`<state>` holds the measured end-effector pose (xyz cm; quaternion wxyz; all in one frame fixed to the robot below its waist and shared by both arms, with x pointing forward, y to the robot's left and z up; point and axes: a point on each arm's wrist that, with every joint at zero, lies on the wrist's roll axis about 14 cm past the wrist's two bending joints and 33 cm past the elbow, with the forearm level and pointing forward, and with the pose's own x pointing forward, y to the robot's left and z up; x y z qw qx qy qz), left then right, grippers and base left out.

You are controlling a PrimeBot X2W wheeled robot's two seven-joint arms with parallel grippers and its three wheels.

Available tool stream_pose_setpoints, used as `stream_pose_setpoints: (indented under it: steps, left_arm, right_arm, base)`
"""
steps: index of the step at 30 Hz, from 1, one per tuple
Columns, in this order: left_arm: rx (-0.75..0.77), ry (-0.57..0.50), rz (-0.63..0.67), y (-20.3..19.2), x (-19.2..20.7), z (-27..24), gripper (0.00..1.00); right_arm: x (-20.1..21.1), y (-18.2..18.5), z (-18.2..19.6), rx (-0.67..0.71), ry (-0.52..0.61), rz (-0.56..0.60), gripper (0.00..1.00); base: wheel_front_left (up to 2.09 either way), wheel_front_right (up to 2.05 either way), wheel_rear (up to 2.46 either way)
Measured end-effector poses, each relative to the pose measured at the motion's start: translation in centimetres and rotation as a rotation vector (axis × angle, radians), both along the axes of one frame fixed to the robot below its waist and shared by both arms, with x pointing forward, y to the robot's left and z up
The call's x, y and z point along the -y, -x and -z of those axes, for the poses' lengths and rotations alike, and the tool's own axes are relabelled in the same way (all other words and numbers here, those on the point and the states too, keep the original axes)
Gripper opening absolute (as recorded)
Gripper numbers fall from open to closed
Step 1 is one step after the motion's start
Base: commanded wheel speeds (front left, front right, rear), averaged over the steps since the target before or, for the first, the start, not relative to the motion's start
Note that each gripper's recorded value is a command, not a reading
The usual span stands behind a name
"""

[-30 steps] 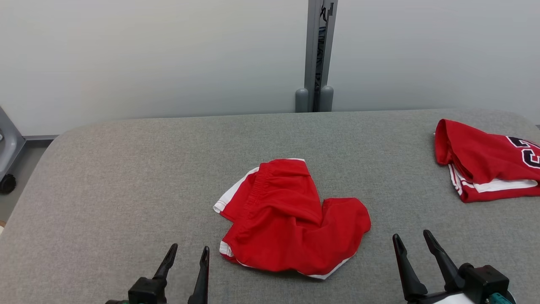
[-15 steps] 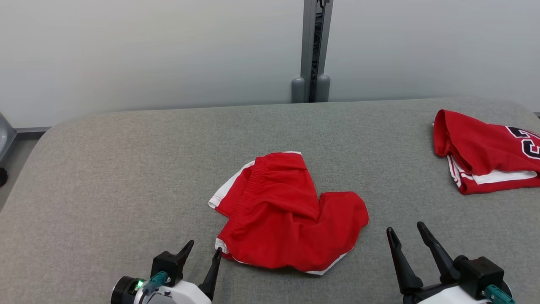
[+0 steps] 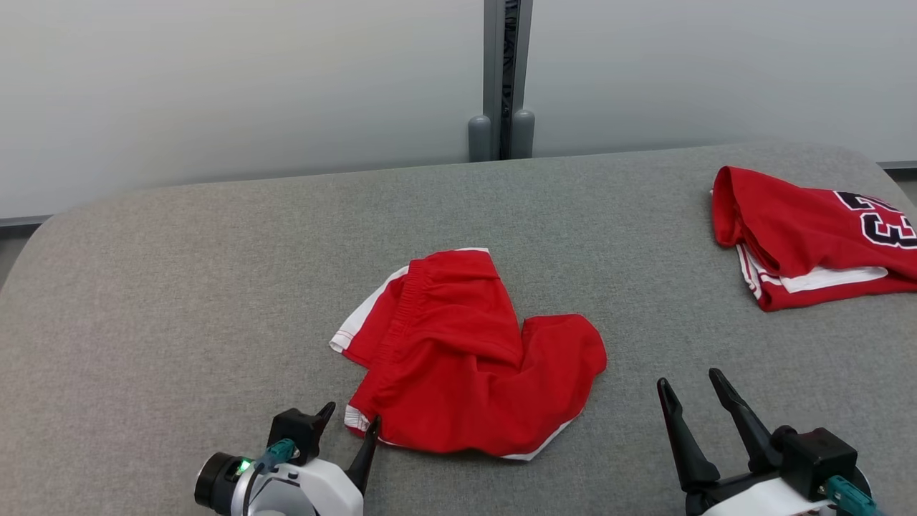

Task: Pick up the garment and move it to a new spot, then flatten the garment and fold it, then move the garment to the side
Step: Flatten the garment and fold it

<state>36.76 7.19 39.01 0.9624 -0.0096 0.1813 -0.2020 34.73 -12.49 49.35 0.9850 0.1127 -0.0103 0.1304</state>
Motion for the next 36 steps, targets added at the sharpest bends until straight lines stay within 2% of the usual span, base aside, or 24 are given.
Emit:
stream_pose_setpoints:
  steps: [2, 6, 9, 12, 13, 14, 20, 24, 27, 29, 36]
  left_arm:
    - [-0.007, -0.004, 0.005, -0.2, 0.1, 0.2, 0.92]
    - [-0.034, -0.009, 0.010, -0.2, 0.3, 0.8, 0.85]
    - [-0.056, -0.005, 0.014, 0.0, 0.4, 1.4, 0.72]
    - [-0.056, 0.003, 0.019, -0.2, 0.7, 1.3, 0.35]
    - [-0.056, 0.007, 0.021, -0.2, 0.8, 1.2, 0.09]
    - [-0.055, 0.011, 0.022, -0.2, 0.9, 1.2, 0.00]
    - [-0.023, 0.050, 0.037, -0.4, 1.9, 0.0, 0.00]
    - [0.011, 0.151, 0.045, -0.7, 3.6, -2.1, 0.00]
    - [0.011, 0.288, 0.060, -1.2, 5.8, -4.8, 0.00]
    - [0.029, 0.339, 0.106, -1.8, 7.2, -7.1, 0.00]
    - [0.121, 0.426, 0.244, -4.0, 9.5, -14.9, 0.00]
  right_arm:
    - [0.1, 0.0, 0.1, -0.004, 0.002, 0.003, 1.00]
    - [0.4, 0.0, 0.3, -0.009, 0.006, 0.009, 1.00]
    - [0.7, 0.0, 0.5, -0.014, 0.010, 0.015, 1.00]
    - [0.9, 0.0, 0.5, -0.016, 0.012, 0.019, 1.00]
    - [0.9, -0.1, 0.5, -0.014, 0.012, 0.020, 1.00]
    - [0.9, -0.1, 0.4, -0.013, 0.013, 0.020, 1.00]
    - [0.9, 0.0, 0.3, -0.008, 0.013, 0.017, 1.00]
    - [0.8, 0.0, 0.0, 0.001, 0.007, 0.021, 1.00]
    - [0.9, 0.2, -0.2, 0.006, 0.001, 0.031, 1.00]
    - [1.1, 0.3, -0.3, 0.010, 0.001, 0.040, 1.00]
    - [1.9, 0.7, -0.4, 0.011, -0.008, 0.074, 1.00]
  base:
    - [0.00, 0.00, 0.00]
    - [0.00, 0.00, 0.00]
    - [0.00, 0.00, 0.00]
    - [0.00, 0.00, 0.00]
    - [0.00, 0.00, 0.00]
    - [0.00, 0.00, 0.00]
    - [0.00, 0.00, 0.00]
    - [0.00, 0.00, 0.00]
    - [0.00, 0.00, 0.00]
    - [0.00, 0.00, 0.00]
    - [0.00, 0.00, 0.00]
